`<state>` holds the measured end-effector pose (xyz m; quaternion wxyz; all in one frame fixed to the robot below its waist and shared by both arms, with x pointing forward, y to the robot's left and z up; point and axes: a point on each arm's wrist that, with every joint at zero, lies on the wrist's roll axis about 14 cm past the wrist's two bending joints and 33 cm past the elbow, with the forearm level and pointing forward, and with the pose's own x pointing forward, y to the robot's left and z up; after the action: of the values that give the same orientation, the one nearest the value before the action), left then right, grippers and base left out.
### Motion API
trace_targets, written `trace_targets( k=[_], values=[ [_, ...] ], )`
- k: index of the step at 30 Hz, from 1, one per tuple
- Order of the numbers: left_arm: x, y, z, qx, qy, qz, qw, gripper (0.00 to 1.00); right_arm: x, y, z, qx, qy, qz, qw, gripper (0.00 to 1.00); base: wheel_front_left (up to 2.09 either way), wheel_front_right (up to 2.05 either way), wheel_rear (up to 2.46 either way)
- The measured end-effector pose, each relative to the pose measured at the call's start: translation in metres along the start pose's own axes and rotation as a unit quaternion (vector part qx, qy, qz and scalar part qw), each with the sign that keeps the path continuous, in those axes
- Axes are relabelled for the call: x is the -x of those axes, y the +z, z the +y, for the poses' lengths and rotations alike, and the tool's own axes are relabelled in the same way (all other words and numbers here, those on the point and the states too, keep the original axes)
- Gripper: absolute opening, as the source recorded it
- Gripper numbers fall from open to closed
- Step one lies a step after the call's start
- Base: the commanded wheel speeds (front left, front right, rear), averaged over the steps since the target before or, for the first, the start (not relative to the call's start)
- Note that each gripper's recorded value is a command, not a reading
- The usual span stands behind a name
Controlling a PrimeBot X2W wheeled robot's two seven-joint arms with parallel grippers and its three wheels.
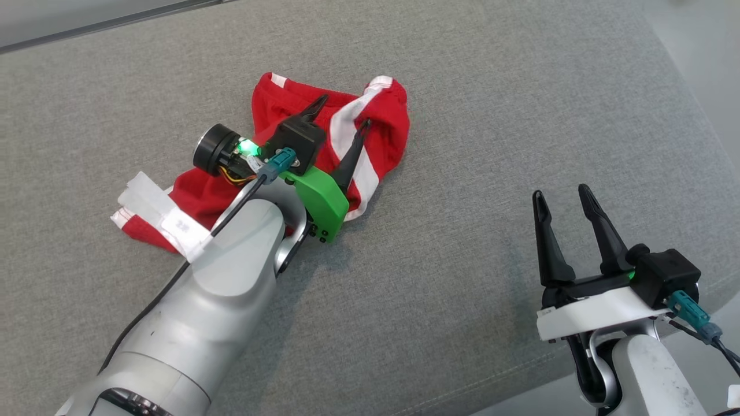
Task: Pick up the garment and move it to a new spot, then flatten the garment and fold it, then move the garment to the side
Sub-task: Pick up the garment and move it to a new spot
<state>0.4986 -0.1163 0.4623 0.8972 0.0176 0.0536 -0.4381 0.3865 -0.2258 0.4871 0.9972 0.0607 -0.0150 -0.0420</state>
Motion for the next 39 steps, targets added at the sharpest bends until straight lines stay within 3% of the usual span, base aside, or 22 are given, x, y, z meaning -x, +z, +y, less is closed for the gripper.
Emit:
trace_targets(
  k=[10, 19, 26, 39],
  values=[
    [0.025, 0.030, -0.001, 0.006, 0.015, -0.043, 0.999, 1.00, -0.002, 0.004, 0.021, -0.003, 0.031, -0.009, 0.999, 1.00, 0.00, 0.00, 0.00],
    [0.090, 0.040, 0.023, 0.037, 0.113, -0.083, 0.989, 1.00, -0.002, 0.023, 0.041, 0.003, 0.063, -0.039, 0.997, 1.00, 0.00, 0.00, 0.00],
    [0.160, 0.043, 0.048, 0.050, 0.219, -0.117, 0.967, 1.00, 0.001, 0.033, 0.055, 0.002, 0.084, -0.054, 0.995, 1.00, 0.00, 0.00, 0.00],
    [0.273, 0.003, 0.056, 0.074, 0.369, -0.101, 0.921, 1.00, 0.012, 0.044, 0.069, 0.001, 0.105, -0.070, 0.992, 1.00, 0.00, 0.00, 0.00]
  ],
)
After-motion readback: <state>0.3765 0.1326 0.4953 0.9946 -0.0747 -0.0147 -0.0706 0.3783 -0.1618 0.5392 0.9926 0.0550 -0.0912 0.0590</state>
